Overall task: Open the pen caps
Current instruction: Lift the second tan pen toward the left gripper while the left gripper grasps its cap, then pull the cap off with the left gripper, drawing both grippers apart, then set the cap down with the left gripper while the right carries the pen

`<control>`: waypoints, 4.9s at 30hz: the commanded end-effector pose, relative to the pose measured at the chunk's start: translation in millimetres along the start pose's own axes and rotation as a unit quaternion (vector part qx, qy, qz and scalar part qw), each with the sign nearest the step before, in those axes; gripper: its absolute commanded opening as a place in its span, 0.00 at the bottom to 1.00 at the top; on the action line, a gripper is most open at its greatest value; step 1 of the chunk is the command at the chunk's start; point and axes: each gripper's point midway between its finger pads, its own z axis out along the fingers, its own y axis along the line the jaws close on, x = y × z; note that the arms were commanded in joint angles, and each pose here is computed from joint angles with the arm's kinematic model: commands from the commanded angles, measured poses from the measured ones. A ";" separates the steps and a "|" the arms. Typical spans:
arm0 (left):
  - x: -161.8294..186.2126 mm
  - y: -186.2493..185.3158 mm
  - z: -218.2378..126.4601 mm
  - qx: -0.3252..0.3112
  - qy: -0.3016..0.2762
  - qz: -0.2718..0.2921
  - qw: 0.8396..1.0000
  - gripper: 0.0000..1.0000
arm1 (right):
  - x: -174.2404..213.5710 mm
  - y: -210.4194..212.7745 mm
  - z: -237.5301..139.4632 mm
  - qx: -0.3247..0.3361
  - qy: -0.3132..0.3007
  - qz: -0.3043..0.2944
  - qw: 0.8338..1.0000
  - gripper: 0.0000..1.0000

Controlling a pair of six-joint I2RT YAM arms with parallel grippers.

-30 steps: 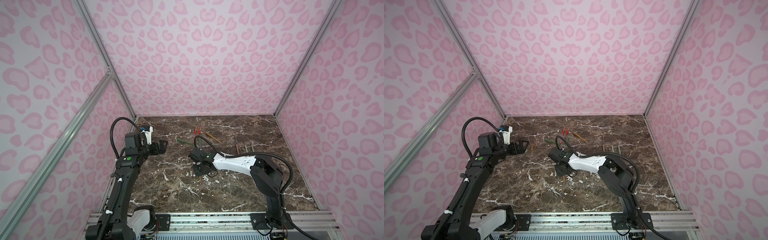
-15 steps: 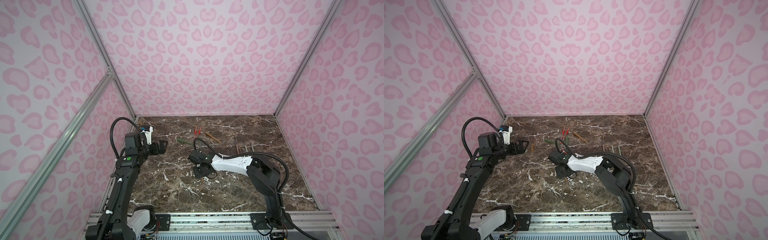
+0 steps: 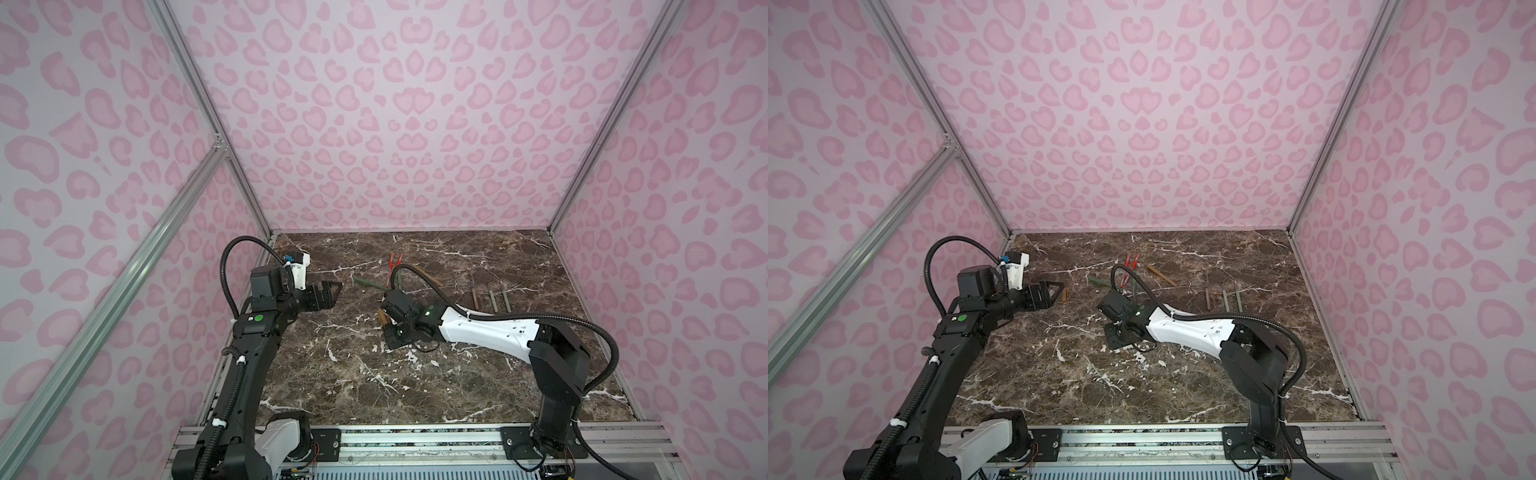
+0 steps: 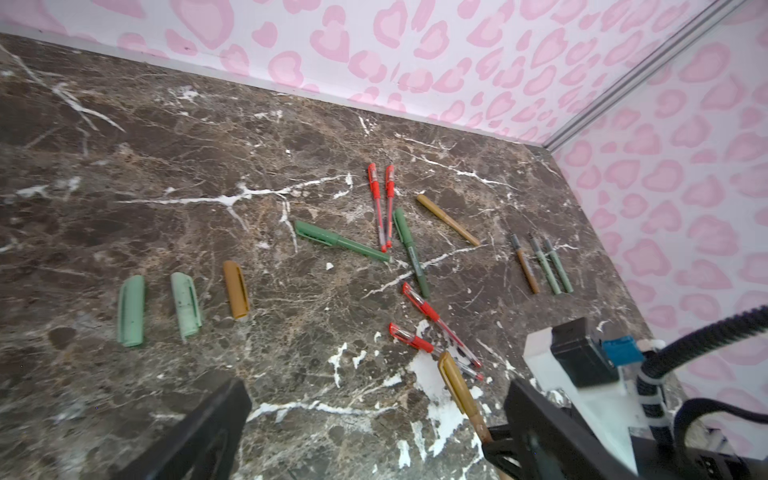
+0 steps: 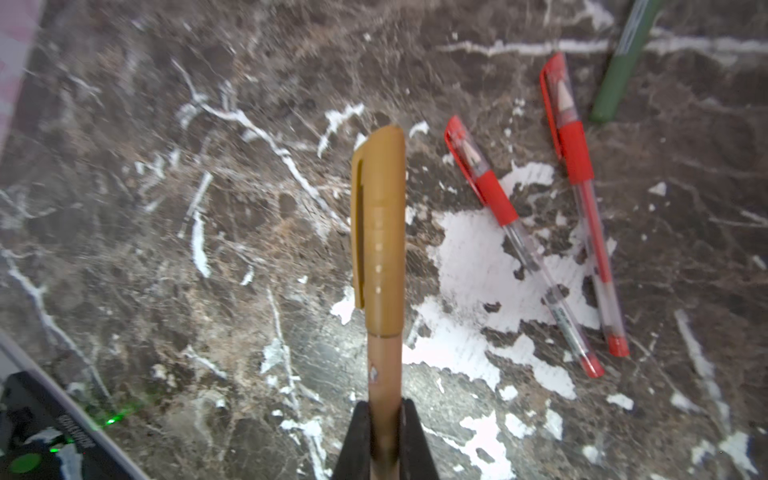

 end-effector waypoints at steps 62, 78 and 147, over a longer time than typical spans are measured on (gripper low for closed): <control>-7.3 -66.6 17.4 0.166 0.013 -0.075 0.983 0.04 | -42.1 67.4 -20.1 -0.181 -0.083 -0.014 0.980 0.00; -40.1 -25.6 31.8 0.083 0.012 -0.093 0.992 0.03 | 25.3 9.9 -24.2 -0.139 -0.067 0.027 0.988 0.00; 6.9 39.5 97.1 -0.117 0.207 -0.036 0.971 0.63 | 4.0 -169.8 -123.2 0.077 -0.130 0.109 0.982 0.00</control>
